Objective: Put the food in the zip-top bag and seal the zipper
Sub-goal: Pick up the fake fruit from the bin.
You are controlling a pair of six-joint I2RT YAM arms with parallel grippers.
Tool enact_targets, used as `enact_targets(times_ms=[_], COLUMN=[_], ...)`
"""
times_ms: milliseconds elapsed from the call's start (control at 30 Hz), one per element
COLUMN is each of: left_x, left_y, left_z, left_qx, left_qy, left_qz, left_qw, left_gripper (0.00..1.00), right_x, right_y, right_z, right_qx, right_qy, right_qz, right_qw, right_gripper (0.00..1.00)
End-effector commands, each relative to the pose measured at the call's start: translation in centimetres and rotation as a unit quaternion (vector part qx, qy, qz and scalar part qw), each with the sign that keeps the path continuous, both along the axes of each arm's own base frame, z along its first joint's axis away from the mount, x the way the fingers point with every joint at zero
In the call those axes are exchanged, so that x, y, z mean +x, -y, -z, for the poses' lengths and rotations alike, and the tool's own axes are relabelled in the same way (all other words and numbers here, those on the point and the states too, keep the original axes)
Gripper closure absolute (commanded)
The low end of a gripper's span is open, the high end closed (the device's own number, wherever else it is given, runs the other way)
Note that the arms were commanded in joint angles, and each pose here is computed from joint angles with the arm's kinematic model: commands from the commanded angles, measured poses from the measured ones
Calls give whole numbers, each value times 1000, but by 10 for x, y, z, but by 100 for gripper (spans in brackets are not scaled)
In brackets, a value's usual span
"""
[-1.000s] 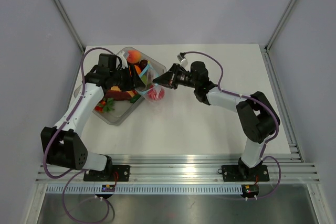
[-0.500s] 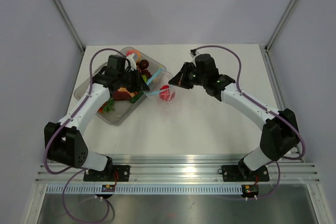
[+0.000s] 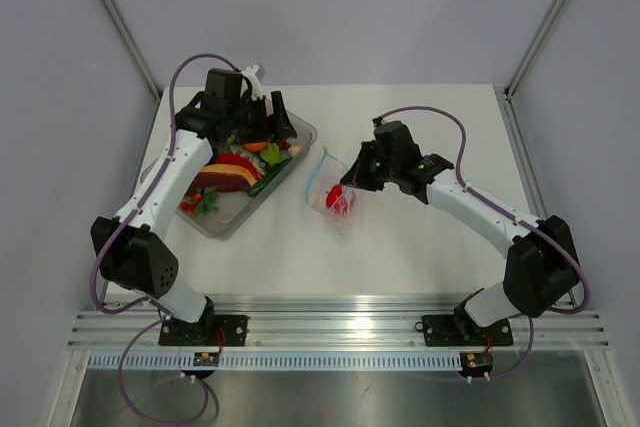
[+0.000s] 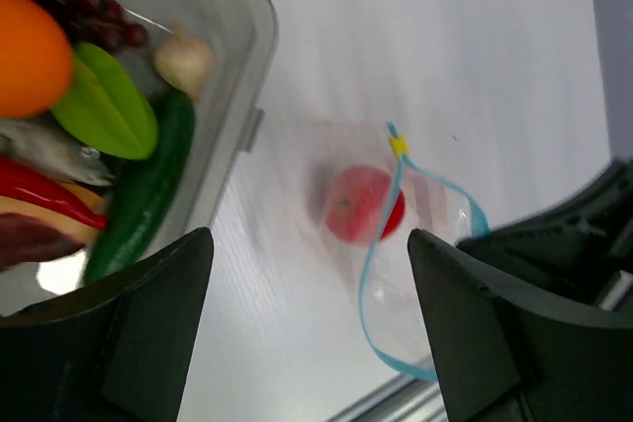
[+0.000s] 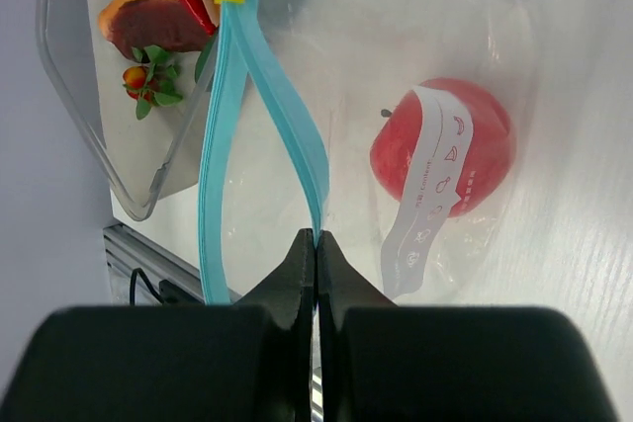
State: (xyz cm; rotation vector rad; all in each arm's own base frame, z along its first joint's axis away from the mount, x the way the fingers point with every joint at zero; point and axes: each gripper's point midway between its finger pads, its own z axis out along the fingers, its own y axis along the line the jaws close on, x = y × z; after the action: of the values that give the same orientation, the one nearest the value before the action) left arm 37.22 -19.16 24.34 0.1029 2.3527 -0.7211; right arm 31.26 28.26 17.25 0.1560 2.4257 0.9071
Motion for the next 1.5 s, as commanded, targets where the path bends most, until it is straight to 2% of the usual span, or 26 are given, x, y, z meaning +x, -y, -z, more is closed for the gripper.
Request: enact_targets(times_ms=[0, 67, 133, 233, 267, 367, 833, 1367, 1467], left_x=[38, 56, 74, 90, 98, 111, 140, 155, 154], left_y=[-36, -58, -67, -77, -86, -95, -99, -102, -102], left_z=[-19, -1, 5, 20, 25, 50, 121, 147, 150], left_qx=[59, 125, 149, 150, 154, 160, 144, 151, 153], left_qy=[33, 17, 12, -4, -5, -27, -67, -60, -62], left_qz=[-56, -93, -110, -130, -154, -171, -181, -175, -174], left_qw=[996, 988, 983, 980, 976, 972, 971, 971, 971], left_gripper=[17, 17, 17, 14, 8, 1, 5, 8, 13], right_x=[7, 7, 7, 7, 7, 8, 7, 6, 6], right_y=[5, 4, 3, 2, 3, 3, 3, 3, 4], right_z=[-32, -34, -34, -34, -34, -35, -38, -36, -36], right_qx=[11, 16, 19, 19, 19, 17, 12, 15, 13], right_qy=[51, 52, 50, 50, 51, 53, 55, 53, 53], right_qz=[11, 10, 8, 8, 8, 7, 3, 3, 3], right_qw=[999, 998, 999, 999, 998, 998, 998, 999, 999], right_gripper=[100, 100, 100, 100, 100, 100, 100, 100, 100])
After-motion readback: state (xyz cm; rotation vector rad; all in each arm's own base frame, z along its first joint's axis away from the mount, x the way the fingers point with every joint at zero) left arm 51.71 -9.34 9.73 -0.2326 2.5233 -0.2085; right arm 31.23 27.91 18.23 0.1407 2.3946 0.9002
